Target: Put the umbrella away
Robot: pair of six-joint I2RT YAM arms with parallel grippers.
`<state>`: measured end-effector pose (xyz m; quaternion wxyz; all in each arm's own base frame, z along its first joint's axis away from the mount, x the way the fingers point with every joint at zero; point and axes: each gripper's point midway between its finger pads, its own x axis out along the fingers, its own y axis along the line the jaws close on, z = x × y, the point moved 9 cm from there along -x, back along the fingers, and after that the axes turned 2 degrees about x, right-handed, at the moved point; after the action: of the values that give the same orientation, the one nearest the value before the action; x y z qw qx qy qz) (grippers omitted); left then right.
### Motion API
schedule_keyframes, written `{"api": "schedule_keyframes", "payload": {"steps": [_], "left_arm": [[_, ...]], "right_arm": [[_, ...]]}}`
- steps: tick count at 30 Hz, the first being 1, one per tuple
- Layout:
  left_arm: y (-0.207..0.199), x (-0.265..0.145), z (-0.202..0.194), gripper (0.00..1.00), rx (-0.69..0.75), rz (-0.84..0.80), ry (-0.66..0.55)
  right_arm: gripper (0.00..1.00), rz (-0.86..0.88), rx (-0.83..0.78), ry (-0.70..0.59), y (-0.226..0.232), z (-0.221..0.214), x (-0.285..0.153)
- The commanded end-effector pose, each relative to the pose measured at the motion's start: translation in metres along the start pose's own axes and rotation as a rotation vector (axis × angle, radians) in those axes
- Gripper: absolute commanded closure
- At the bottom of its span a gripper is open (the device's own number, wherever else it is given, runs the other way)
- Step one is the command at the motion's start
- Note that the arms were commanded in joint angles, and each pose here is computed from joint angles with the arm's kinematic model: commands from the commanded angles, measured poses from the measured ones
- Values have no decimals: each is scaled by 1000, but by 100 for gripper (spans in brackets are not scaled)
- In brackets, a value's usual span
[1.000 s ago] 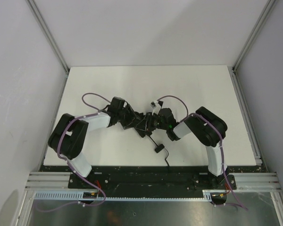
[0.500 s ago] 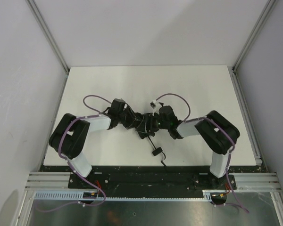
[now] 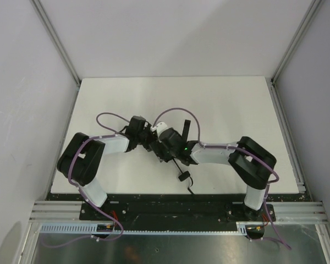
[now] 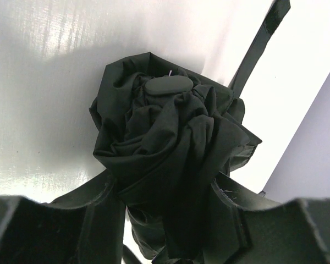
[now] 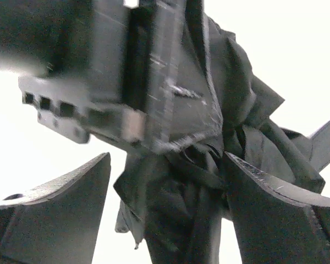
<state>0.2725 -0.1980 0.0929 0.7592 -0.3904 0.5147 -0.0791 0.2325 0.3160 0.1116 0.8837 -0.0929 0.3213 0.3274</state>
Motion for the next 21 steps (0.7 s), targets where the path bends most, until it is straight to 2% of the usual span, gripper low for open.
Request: {"api": "schedule_keyframes", "payload": {"steps": [1, 3, 6, 7, 10, 13, 17, 19, 21], "left_arm": [[62, 4, -32, 100, -48, 305, 113], [60, 4, -32, 100, -53, 304, 114], [57, 3, -31, 100, -54, 302, 107], [55, 2, -30, 100, -52, 299, 103], [51, 2, -29, 100, -51, 289, 101], [47, 0, -28, 100, -47, 275, 98], [39, -2, -23, 98, -11, 246, 84], [35, -4, -19, 84, 8, 231, 67], [31, -7, -15, 60, 28, 218, 44]], "right_arm": [[20, -215, -173, -29, 16, 9, 11], [34, -253, -200, -28, 26, 6, 18], [65, -296, -208, 10, 31, -12, 29], [70, -309, -204, 22, 30, -17, 33], [76, -353, -209, 103, 24, -40, 40], [95, -328, -175, 168, 19, -58, 44], [100, -178, -33, 224, 10, -77, 43], [100, -81, 61, 247, 5, -84, 42], [100, 37, 169, 274, 1, -91, 40]]}}
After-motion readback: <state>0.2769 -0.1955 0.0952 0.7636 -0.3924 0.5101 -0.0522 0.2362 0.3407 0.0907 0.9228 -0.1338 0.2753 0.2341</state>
